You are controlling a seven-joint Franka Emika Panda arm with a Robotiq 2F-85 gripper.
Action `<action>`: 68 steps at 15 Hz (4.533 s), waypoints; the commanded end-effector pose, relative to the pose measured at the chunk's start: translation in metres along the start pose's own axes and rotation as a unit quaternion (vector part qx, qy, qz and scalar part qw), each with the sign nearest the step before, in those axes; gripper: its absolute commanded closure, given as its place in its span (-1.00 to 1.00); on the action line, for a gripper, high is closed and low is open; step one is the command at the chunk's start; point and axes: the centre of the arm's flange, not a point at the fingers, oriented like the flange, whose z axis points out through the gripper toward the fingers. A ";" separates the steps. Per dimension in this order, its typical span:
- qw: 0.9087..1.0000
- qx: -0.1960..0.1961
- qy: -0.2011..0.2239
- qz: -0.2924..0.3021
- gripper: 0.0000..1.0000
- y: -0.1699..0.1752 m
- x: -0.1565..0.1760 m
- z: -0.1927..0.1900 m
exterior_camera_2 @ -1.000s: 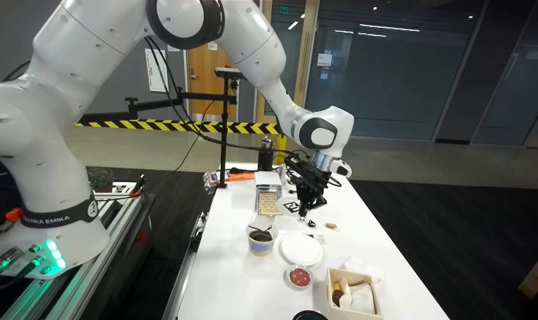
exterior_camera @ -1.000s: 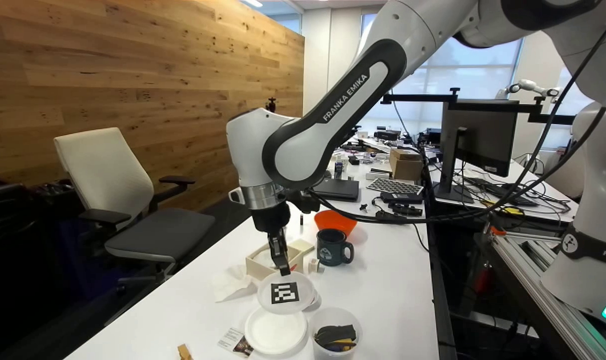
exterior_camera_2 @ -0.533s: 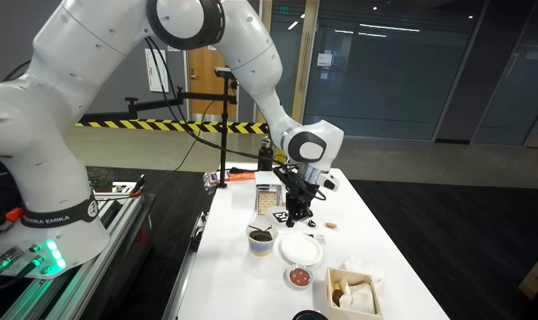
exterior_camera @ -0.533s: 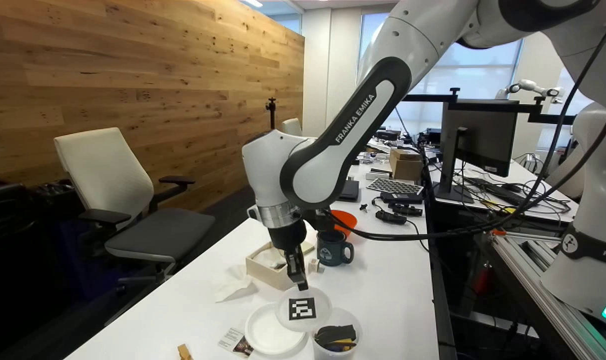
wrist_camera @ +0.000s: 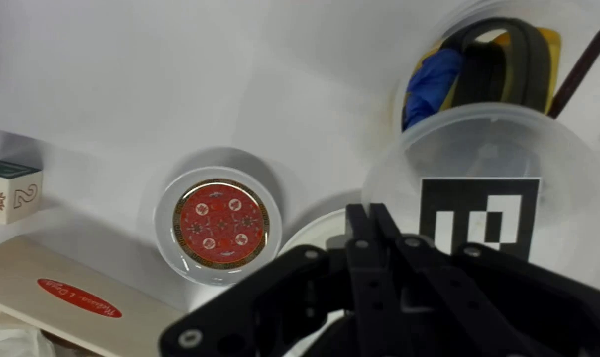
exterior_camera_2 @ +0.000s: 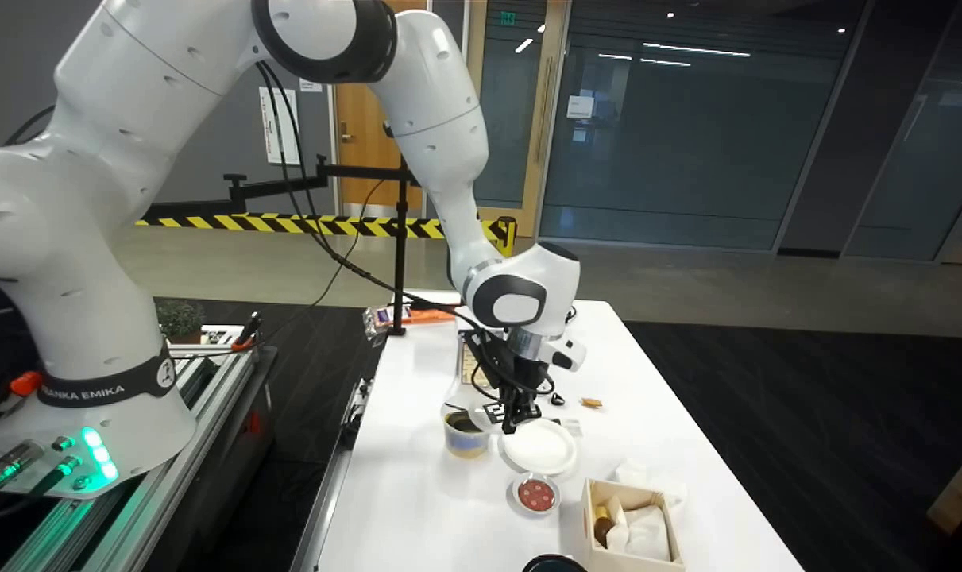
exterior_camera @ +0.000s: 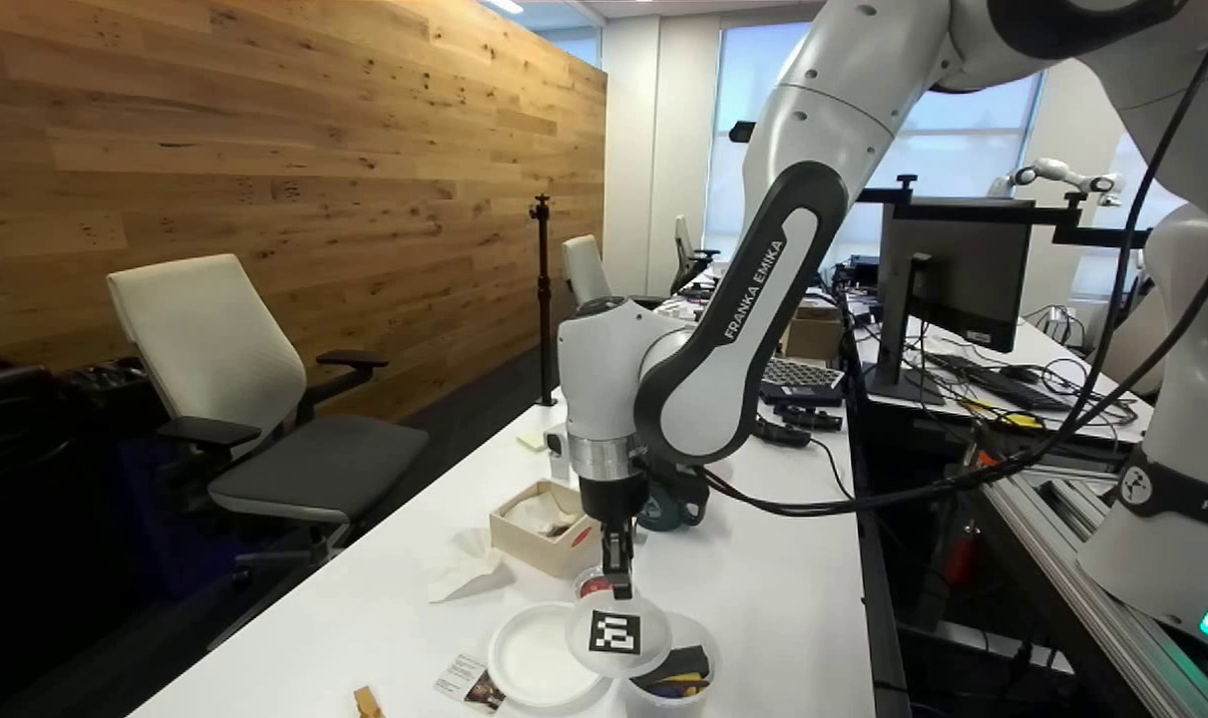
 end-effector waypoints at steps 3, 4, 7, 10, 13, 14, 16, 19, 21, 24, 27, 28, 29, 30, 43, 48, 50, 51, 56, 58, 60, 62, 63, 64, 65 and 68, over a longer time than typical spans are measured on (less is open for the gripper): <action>0.998 0.002 0.064 0.014 0.97 -0.003 -0.040 -0.017; 0.998 -0.001 0.065 0.012 0.97 -0.007 -0.046 -0.018; 0.998 -0.011 0.054 0.003 0.97 -0.020 -0.066 -0.017; 0.999 -0.016 0.040 -0.012 0.97 -0.027 -0.076 -0.014; 0.999 -0.010 0.037 -0.029 0.97 -0.034 -0.073 -0.012; 0.999 -0.009 0.037 -0.033 0.97 -0.036 -0.072 -0.011; 0.998 -0.008 0.037 -0.041 0.97 -0.040 -0.070 -0.010; 0.998 -0.009 0.031 -0.046 0.97 -0.040 -0.069 -0.008; 0.999 -0.014 0.029 -0.043 0.97 -0.037 -0.069 -0.009; 0.999 -0.020 0.025 -0.036 0.97 -0.029 -0.070 -0.010; 0.999 -0.019 0.024 -0.032 0.97 -0.021 -0.069 -0.009; 0.999 -0.020 0.021 -0.033 0.97 -0.021 -0.068 -0.008; 0.999 -0.021 0.020 -0.035 0.97 -0.022 -0.068 -0.007; 0.999 -0.021 0.017 -0.035 0.97 -0.022 -0.067 -0.006; 0.999 -0.017 0.009 -0.044 0.97 -0.028 -0.058 -0.008; 0.999 -0.018 0.010 -0.043 0.97 -0.026 -0.055 -0.009; 0.999 -0.018 0.010 -0.043 0.97 -0.026 -0.055 -0.009; 0.999 -0.018 0.010 -0.043 0.97 -0.026 -0.054 -0.009; 0.999 -0.018 0.008 -0.041 0.97 -0.023 -0.055 -0.009; 0.999 -0.018 0.007 -0.039 0.97 -0.022 -0.056 -0.008; 0.999 -0.018 0.007 -0.038 0.97 -0.021 -0.057 -0.008; 0.999 -0.018 0.007 -0.039 0.97 -0.021 -0.057 -0.008; 0.999 -0.018 0.006 -0.039 0.97 -0.021 -0.057 -0.007; 0.999 -0.017 0.006 -0.039 0.97 -0.021 -0.058 -0.007; 0.999 -0.017 0.005 -0.039 0.97 -0.021 -0.058 -0.006; 0.999 -0.016 0.004 -0.038 0.97 -0.021 -0.059 -0.004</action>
